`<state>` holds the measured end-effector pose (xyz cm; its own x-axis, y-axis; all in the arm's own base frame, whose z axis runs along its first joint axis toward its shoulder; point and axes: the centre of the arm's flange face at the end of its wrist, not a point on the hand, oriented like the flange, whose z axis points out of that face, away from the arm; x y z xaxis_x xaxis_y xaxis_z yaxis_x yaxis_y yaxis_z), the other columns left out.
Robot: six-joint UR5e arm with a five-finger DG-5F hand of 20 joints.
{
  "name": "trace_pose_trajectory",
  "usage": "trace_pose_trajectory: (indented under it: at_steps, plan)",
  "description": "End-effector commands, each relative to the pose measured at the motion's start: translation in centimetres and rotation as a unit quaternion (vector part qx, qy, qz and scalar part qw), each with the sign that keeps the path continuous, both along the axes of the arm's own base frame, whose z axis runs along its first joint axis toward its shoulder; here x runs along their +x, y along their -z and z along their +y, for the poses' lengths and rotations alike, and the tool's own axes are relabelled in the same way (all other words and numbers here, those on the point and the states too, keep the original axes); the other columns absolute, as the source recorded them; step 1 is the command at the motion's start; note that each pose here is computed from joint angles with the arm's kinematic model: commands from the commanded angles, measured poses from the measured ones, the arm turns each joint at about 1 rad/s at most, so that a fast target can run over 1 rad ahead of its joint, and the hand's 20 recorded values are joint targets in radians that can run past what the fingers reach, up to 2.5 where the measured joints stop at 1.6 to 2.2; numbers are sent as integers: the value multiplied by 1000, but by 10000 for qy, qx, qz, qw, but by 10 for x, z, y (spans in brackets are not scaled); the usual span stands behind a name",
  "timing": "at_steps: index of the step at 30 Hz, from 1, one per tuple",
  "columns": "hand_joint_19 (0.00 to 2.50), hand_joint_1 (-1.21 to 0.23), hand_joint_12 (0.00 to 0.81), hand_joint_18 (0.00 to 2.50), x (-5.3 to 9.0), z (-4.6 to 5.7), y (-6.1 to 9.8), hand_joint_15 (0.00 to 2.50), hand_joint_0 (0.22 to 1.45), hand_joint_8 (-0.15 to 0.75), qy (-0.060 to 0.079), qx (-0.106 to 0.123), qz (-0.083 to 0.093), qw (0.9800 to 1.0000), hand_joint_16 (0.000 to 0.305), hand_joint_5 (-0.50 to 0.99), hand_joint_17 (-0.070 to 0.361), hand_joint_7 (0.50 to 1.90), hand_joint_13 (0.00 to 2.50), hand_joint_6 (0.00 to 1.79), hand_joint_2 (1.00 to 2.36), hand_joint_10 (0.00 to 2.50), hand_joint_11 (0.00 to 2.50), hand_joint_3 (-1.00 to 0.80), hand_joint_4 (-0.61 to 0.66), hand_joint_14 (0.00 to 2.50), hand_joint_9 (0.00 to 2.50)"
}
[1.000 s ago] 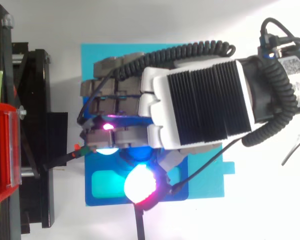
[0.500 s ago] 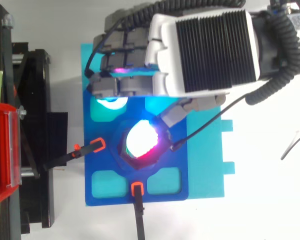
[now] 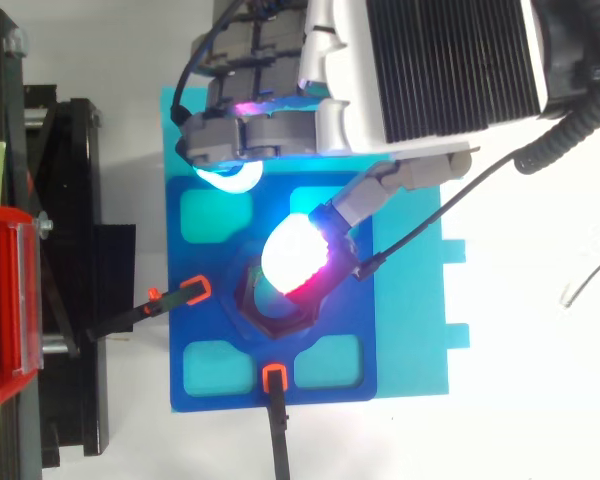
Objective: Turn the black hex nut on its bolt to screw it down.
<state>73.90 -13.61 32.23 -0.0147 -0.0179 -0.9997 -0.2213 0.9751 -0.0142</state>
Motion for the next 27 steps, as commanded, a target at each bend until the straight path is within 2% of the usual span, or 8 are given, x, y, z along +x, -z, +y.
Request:
trace_pose_trajectory:
  at_steps: [1, 5, 11, 16, 19, 20, 27]
  plan:
    - [325, -285, 318, 724, 2, 4, -13, 213, 532, 313, -21, -4, 12, 10000, 39, -25, 88, 1274, 837, 606, 1000, 6, 256, -500, 243, 6, 914]
    - [325, -286, 318, 723, 5, 9, -17, 210, 532, 314, -44, 3, -10, 10000, 39, -21, 88, 1328, 837, 570, 1000, 6, 257, -500, 253, 6, 917]
    - [334, -287, 318, 718, 8, 16, -19, 215, 533, 315, 71, 7, -54, 10000, 39, -18, 88, 1395, 837, 522, 1000, 6, 253, -500, 263, 6, 922]
    - [327, -289, 319, 720, 12, 35, -18, 218, 534, 313, 86, 5, -39, 10000, 39, -16, 88, 1398, 838, 500, 1000, 6, 250, -500, 268, 6, 923]
    - [337, -291, 320, 721, 13, 38, -18, 218, 534, 311, 86, 5, -39, 10000, 39, -18, 88, 1368, 838, 500, 1000, 6, 255, -500, 274, 6, 923]
    - [334, -292, 320, 721, 14, 44, -18, 218, 534, 312, 71, 4, -39, 10000, 39, -19, 88, 1359, 839, 501, 1000, 6, 255, -500, 276, 6, 924]
    - [334, -298, 319, 720, 14, 63, -15, 222, 537, 311, 17, -3, 76, 10000, 39, -21, 87, 1332, 841, 501, 1000, 6, 261, -500, 274, 6, 930]
